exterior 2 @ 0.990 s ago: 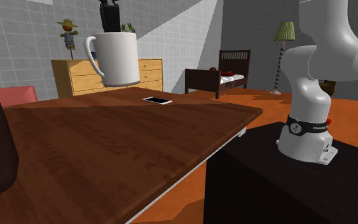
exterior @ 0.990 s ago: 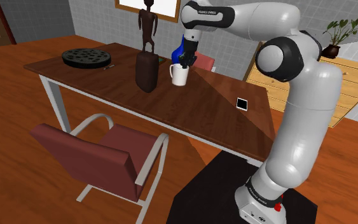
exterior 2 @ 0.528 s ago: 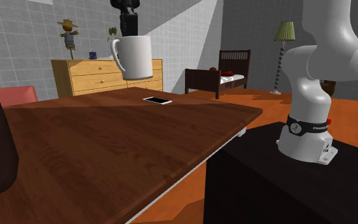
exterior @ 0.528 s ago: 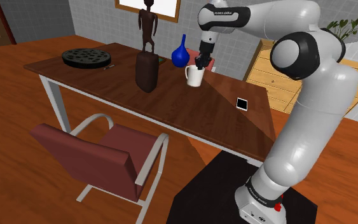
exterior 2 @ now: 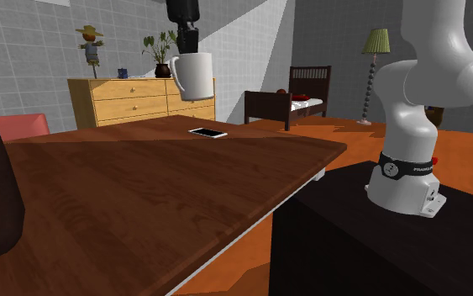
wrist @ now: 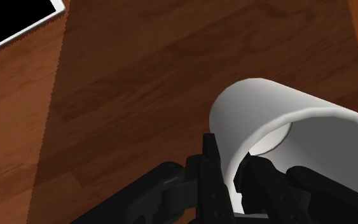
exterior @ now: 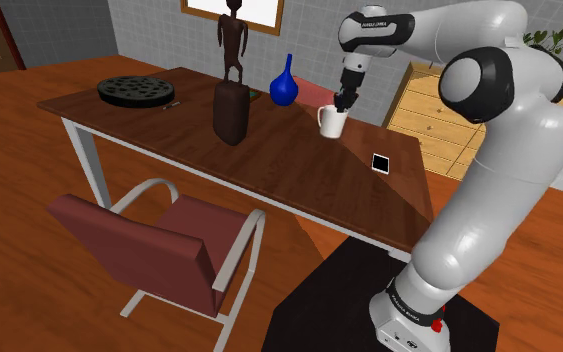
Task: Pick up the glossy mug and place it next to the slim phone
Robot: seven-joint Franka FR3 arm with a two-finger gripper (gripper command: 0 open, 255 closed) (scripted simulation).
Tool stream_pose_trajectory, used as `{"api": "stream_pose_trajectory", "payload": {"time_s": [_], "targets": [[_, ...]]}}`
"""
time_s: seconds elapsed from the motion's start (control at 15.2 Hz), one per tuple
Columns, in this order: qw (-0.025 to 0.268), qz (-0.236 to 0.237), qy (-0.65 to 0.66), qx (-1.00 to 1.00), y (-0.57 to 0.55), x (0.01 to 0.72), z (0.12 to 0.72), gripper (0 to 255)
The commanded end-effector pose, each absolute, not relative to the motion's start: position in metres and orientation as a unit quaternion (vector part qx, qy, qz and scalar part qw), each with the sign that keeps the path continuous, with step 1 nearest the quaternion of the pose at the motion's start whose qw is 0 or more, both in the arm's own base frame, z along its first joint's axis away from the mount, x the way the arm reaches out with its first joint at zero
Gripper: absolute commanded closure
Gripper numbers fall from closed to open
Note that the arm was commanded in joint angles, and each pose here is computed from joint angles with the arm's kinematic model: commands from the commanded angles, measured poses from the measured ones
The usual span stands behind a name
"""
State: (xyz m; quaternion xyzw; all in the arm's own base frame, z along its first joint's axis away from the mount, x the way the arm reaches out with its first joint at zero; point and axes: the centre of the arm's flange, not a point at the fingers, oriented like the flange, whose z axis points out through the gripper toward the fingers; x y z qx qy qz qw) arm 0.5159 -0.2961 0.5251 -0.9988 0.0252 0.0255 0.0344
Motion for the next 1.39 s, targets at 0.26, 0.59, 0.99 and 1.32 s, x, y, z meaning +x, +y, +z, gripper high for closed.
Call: {"api": "stream_pose_trajectory", "payload": {"time_s": [0.26,0.59,0.99,1.32], "targets": [[0.034,0.025,0.025,-0.999,-0.362,0.468,0.524,255],[0.034,0.025,0.025,-0.999,-0.416,0.429,0.524,255],[0.034,0.025,0.025,-0.999,-0.480,0.382,0.524,255],[0.034,0.025,0.025,-0.999,-0.533,0.344,0.524,255]]}}
